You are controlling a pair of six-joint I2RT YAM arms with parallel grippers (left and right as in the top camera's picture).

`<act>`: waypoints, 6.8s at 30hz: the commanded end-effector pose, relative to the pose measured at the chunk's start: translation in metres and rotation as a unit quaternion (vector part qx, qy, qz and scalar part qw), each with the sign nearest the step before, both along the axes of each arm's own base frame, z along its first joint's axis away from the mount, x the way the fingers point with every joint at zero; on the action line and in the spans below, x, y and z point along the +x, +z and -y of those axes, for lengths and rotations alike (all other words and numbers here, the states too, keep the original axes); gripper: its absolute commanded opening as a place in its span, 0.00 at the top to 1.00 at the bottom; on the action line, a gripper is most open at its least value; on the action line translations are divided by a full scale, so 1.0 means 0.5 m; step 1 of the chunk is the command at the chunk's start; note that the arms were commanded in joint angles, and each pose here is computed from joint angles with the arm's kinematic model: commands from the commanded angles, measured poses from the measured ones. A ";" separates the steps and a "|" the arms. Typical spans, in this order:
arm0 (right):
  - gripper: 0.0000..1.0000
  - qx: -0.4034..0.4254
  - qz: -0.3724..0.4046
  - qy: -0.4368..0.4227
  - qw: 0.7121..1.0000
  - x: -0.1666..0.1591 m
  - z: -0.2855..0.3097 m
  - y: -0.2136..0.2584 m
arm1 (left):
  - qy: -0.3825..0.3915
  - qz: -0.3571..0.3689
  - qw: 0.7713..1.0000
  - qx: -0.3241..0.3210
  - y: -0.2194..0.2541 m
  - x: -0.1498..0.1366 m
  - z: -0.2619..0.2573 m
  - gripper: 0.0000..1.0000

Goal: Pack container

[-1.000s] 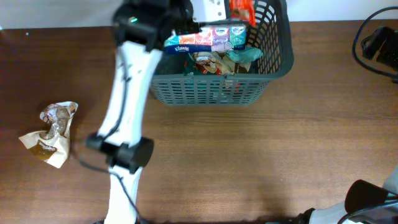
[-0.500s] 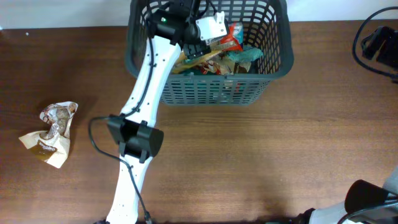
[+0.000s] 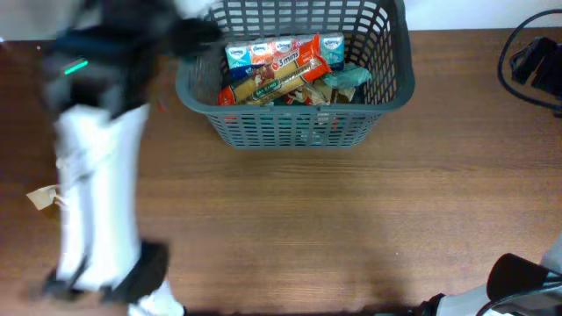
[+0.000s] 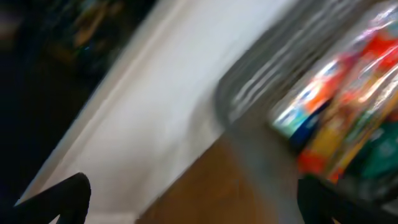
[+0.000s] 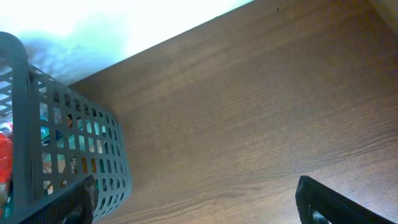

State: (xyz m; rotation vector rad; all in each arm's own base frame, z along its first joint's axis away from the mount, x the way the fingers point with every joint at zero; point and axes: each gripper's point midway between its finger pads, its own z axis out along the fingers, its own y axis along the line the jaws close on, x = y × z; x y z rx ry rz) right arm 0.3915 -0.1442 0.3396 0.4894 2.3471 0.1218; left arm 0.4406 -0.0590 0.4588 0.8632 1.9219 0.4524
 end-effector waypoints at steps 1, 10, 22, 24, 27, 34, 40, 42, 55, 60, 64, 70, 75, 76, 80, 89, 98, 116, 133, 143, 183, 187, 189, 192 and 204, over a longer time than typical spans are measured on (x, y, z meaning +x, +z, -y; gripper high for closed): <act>0.01 0.004 0.000 0.002 1.000 -0.001 -0.003 -0.002 | 0.086 -0.041 0.995 -0.008 -0.049 -0.057 -0.127 0.00; 0.01 0.004 0.000 0.002 1.000 -0.001 -0.003 -0.002 | 0.270 -0.181 0.942 -0.082 -0.375 -0.190 -0.392 0.00; 0.01 0.004 0.000 0.002 1.000 -0.001 -0.003 -0.002 | 0.388 -0.293 0.860 -0.157 -0.683 -0.202 -0.544 0.00; 0.01 0.004 0.000 0.002 1.000 -0.001 -0.003 -0.002 | 0.389 -0.321 0.848 -0.161 -0.738 -0.199 -0.547 0.00; 0.01 0.004 0.000 0.002 1.000 -0.001 -0.003 -0.002 | 0.390 -0.345 0.838 -0.162 -0.791 -0.196 -0.551 0.01; 0.01 0.004 0.000 0.002 1.000 -0.001 -0.003 -0.002 | 0.403 -0.399 0.810 -0.149 -0.896 -0.217 -0.566 0.04; 0.01 0.004 0.000 0.002 1.000 -0.001 -0.003 -0.002 | 0.420 -0.423 0.790 -0.142 -0.948 -0.243 -0.588 0.31; 0.01 0.004 0.000 0.002 1.000 -0.001 -0.003 -0.002 | 0.424 -0.421 0.789 -0.144 -0.950 -0.245 -0.595 0.63; 0.01 0.004 0.000 0.002 1.000 -0.001 -0.003 -0.002 | 0.308 -0.287 0.866 -0.270 -0.637 -0.019 -0.572 0.98; 0.01 0.004 0.000 0.002 1.000 -0.001 -0.003 -0.002 | 0.257 -0.192 0.918 -0.235 -0.405 0.064 -0.518 0.98; 0.01 0.004 0.000 0.002 1.000 -0.001 -0.003 -0.002 | 0.166 -0.118 0.962 -0.184 -0.233 0.102 -0.395 0.98; 0.01 0.004 0.000 0.002 1.000 -0.001 -0.003 -0.002 | -0.026 -0.042 0.996 -0.076 -0.091 0.117 -0.130 0.98; 0.01 0.004 0.000 0.002 1.000 -0.001 -0.003 -0.002 | -0.187 -0.040 0.982 0.006 -0.111 0.107 0.099 0.98; 0.01 0.004 0.000 0.002 1.000 -0.001 -0.003 -0.002 | -0.210 -0.041 0.977 0.022 -0.119 0.105 0.131 0.98; 0.01 0.004 0.000 0.002 1.000 -0.001 -0.003 -0.002 | -0.270 -0.068 0.959 0.057 -0.193 0.113 0.242 0.98; 0.01 0.004 0.000 0.002 1.000 -0.001 -0.003 -0.002 | -0.310 -0.180 0.931 0.075 -0.436 0.163 0.337 0.98; 0.01 0.004 0.000 0.002 1.000 -0.001 -0.003 -0.002 | -0.348 -0.214 0.909 0.083 -0.487 0.132 0.375 0.01; 0.01 0.004 0.000 0.002 1.000 -0.001 -0.003 -0.002 | 0.004 0.020 1.000 0.006 0.017 0.027 0.025 0.01; 0.01 0.004 -0.001 0.002 1.000 0.000 -0.003 -0.003 | 0.179 0.064 0.981 -0.026 0.097 -0.065 -0.269 0.01; 0.01 -0.002 0.007 0.033 0.999 0.008 -0.057 0.011 | 0.181 -0.019 0.983 -0.021 0.025 -0.102 -0.264 0.01; 0.01 -0.219 0.382 0.073 0.895 -0.264 -0.258 0.031 | 0.182 -0.130 0.975 -0.014 -0.060 -0.168 -0.256 0.01; 0.01 -0.215 0.379 0.077 0.897 -0.287 -0.260 -0.034 | 0.182 -0.130 0.975 -0.014 -0.060 -0.168 -0.256 0.01; 0.01 -0.215 0.380 0.078 0.896 -0.298 -0.261 -0.060 | 0.182 -0.130 0.975 -0.014 -0.060 -0.168 -0.256 0.01; 0.01 -0.216 0.389 0.076 0.893 -0.318 -0.261 -0.098 | 0.182 -0.130 0.975 -0.014 -0.060 -0.168 -0.256 0.01; 0.01 -0.186 0.397 0.147 0.887 -0.326 -0.314 -0.209 | 0.182 -0.130 0.975 -0.014 -0.060 -0.168 -0.256 0.01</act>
